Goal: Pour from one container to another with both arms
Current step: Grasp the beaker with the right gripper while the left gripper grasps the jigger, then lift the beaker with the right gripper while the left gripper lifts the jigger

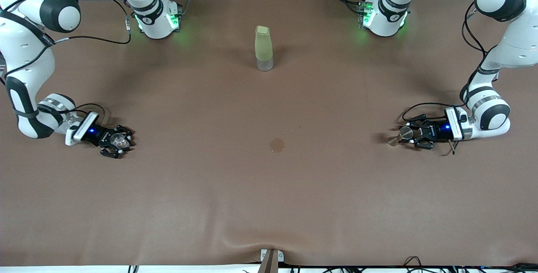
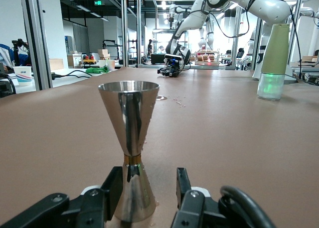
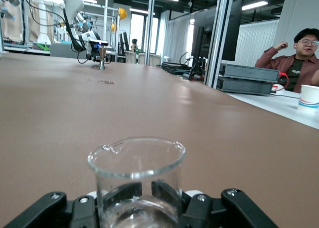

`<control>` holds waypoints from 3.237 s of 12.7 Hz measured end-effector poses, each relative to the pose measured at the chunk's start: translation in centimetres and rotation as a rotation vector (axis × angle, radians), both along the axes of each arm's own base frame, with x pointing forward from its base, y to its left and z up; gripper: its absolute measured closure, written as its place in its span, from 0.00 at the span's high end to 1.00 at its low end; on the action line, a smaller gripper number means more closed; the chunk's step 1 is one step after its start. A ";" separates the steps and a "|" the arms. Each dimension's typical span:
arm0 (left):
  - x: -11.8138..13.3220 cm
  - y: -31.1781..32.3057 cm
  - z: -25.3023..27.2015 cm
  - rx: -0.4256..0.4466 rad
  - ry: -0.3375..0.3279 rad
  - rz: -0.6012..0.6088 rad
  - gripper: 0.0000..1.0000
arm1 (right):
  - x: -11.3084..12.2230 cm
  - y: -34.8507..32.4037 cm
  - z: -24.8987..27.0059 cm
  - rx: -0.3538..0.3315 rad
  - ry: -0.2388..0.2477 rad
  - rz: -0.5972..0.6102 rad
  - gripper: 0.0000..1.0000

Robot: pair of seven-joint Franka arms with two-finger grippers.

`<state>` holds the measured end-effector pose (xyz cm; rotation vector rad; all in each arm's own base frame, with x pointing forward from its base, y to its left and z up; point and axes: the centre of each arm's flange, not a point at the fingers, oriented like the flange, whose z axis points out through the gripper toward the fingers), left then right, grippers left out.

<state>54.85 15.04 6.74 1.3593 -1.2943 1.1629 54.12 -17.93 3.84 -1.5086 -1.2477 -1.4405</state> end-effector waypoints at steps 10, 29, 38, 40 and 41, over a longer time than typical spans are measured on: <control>1.5 -2.2 0.8 -0.033 -0.025 0.003 0.45 | 5.8 13.3 6.3 0.071 0.043 0.174 0.15; 1.8 -2.6 0.3 -0.036 -0.053 -0.005 0.21 | -2.9 26.0 32.5 0.177 0.412 0.251 0.15; 4.2 -8.3 2.1 -0.089 -0.048 -0.077 0.21 | -5.6 30.4 33.0 0.179 0.419 0.237 0.15; 5.1 -10.4 3.1 -0.127 -0.046 -0.079 0.21 | -5.8 33.3 32.7 0.188 0.428 0.211 0.15; 5.5 -11.3 3.5 -0.143 -0.049 -0.079 0.21 | -6.0 34.9 32.6 0.199 0.432 0.196 0.15</control>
